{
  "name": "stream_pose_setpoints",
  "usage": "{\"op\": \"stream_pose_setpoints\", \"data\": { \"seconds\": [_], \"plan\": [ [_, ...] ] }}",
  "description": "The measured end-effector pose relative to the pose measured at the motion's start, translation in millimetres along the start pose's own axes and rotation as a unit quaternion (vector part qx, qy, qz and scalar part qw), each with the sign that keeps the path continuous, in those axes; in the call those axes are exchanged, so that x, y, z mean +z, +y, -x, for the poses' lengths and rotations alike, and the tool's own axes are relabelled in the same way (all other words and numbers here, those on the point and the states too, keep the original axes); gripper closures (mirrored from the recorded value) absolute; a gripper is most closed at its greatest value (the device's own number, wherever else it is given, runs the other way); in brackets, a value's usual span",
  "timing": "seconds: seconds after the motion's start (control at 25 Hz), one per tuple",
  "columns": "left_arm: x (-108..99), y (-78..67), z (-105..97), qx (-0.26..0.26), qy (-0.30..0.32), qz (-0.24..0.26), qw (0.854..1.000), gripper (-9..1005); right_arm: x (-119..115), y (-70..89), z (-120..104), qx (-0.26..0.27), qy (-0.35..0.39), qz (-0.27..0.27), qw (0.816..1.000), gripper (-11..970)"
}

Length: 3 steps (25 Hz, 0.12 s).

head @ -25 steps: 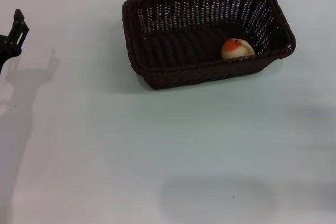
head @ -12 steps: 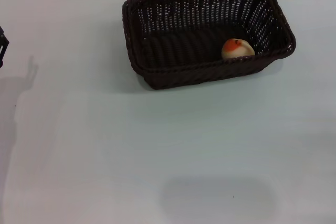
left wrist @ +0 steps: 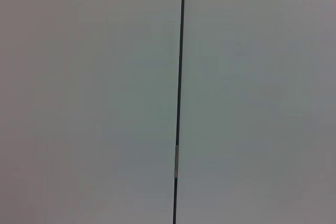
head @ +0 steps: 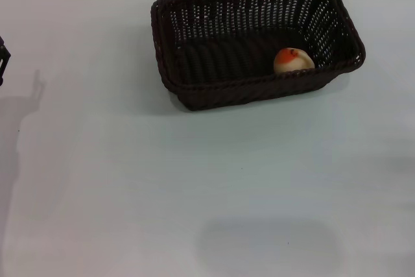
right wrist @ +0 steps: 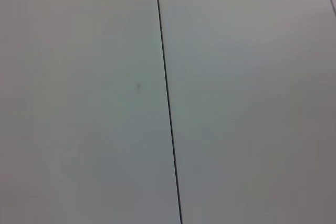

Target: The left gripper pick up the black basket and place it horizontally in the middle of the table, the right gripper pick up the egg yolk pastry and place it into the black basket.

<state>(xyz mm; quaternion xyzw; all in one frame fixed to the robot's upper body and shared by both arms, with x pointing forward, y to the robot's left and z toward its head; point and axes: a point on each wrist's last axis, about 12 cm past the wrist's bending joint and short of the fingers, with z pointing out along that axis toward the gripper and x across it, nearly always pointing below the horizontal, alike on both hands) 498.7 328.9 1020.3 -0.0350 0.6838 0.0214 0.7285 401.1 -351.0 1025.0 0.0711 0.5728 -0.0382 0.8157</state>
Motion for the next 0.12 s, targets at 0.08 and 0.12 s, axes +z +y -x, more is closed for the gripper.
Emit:
{"op": "stream_pose_setpoints", "data": {
  "seconds": [0.08,0.12],
  "plan": [
    [-0.1,0.7,-0.7,0.0,0.002,0.002,1.0,183,2.0,1.2,-1.1,0.001,0.002,0.001,1.0,329],
    [0.0,1.8,-1.0,0.0,0.004,0.005,1.0,183,2.8,1.9,-1.4,0.002,0.002,0.002,1.0,329]
  ]
}}
